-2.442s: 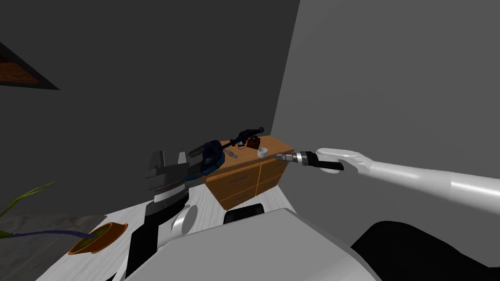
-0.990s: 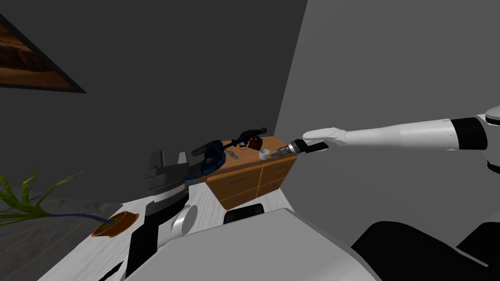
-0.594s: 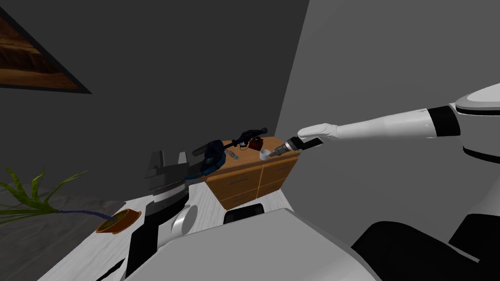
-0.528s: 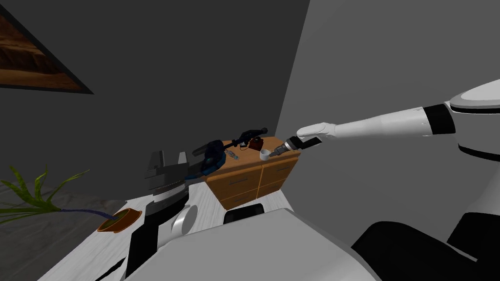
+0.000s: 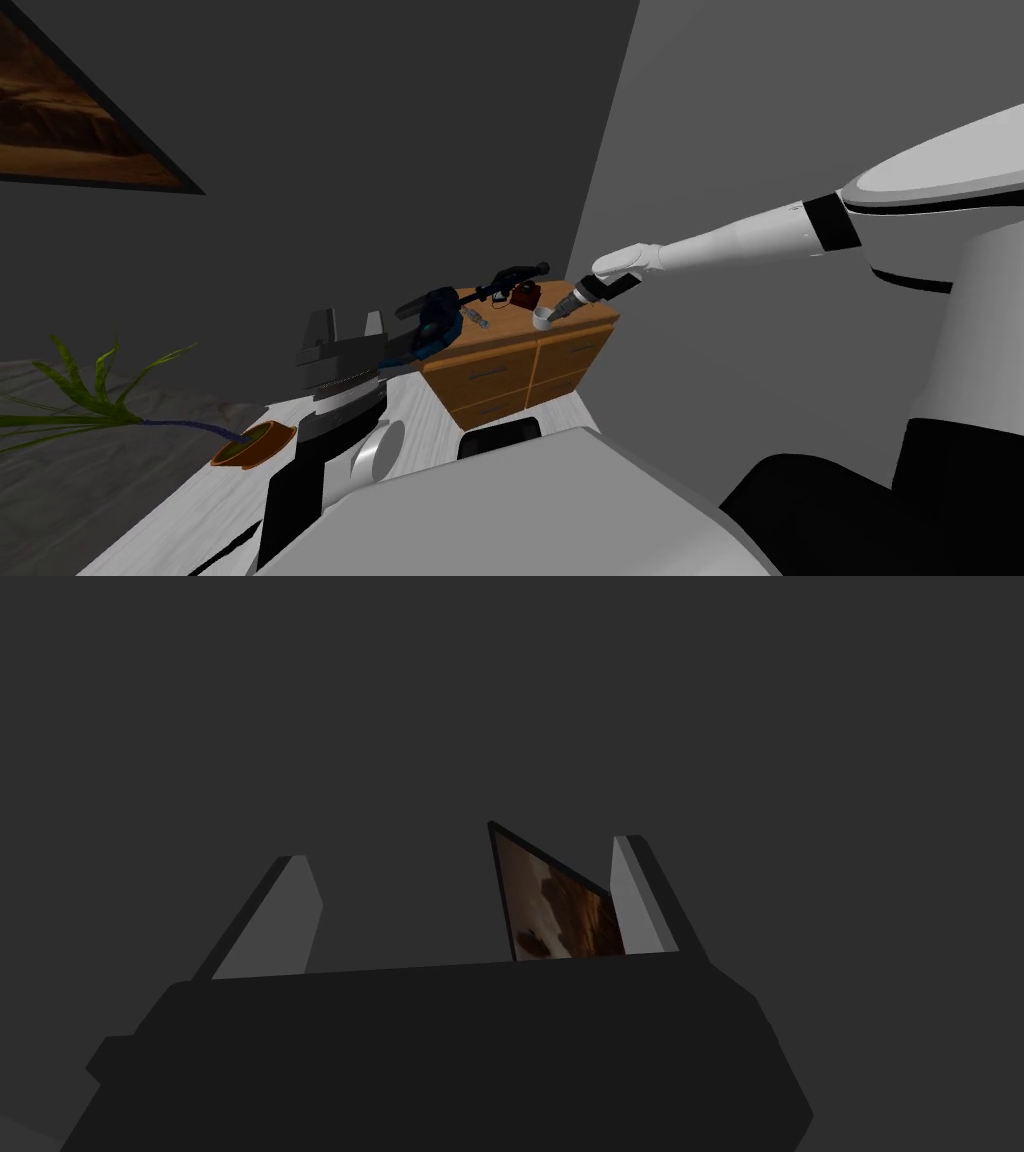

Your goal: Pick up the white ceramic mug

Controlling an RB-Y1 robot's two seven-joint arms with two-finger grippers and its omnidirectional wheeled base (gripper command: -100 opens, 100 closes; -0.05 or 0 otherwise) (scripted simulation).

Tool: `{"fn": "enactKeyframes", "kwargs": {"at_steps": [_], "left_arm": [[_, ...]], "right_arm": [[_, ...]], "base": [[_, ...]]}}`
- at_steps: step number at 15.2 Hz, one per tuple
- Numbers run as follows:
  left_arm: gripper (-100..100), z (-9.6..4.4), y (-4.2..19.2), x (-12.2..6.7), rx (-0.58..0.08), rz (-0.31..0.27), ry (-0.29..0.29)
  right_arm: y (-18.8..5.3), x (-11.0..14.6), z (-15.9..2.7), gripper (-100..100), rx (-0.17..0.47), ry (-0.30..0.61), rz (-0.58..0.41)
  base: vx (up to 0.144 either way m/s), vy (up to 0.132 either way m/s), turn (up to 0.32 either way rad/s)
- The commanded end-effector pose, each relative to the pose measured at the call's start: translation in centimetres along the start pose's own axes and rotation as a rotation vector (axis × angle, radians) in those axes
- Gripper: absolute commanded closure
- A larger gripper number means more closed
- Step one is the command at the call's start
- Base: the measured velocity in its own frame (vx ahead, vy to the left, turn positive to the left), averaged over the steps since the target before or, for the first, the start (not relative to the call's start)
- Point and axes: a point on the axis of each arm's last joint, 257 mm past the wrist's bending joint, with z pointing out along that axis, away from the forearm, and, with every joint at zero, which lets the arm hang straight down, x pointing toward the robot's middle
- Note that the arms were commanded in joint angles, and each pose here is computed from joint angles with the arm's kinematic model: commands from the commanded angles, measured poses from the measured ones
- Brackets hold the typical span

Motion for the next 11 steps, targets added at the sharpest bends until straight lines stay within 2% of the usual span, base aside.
{"fn": "enactKeyframes", "kwargs": {"at_steps": [1, 11], "left_arm": [[0, 0.0, 0.0, 0.0, 0.000, 0.000, 0.000], [0, 0.0, 0.0, 0.0, 0.000, 0.000, 0.000]], "right_arm": [[0.4, -0.2, 0.4, -100, 0.008, 0.038, -0.026], [1.8, -1.1, 2.4, -100, 0.047, 0.191, -0.112]], "base": [[0.009, -0.018, 0.033], [0.009, -0.020, 0.034]]}}
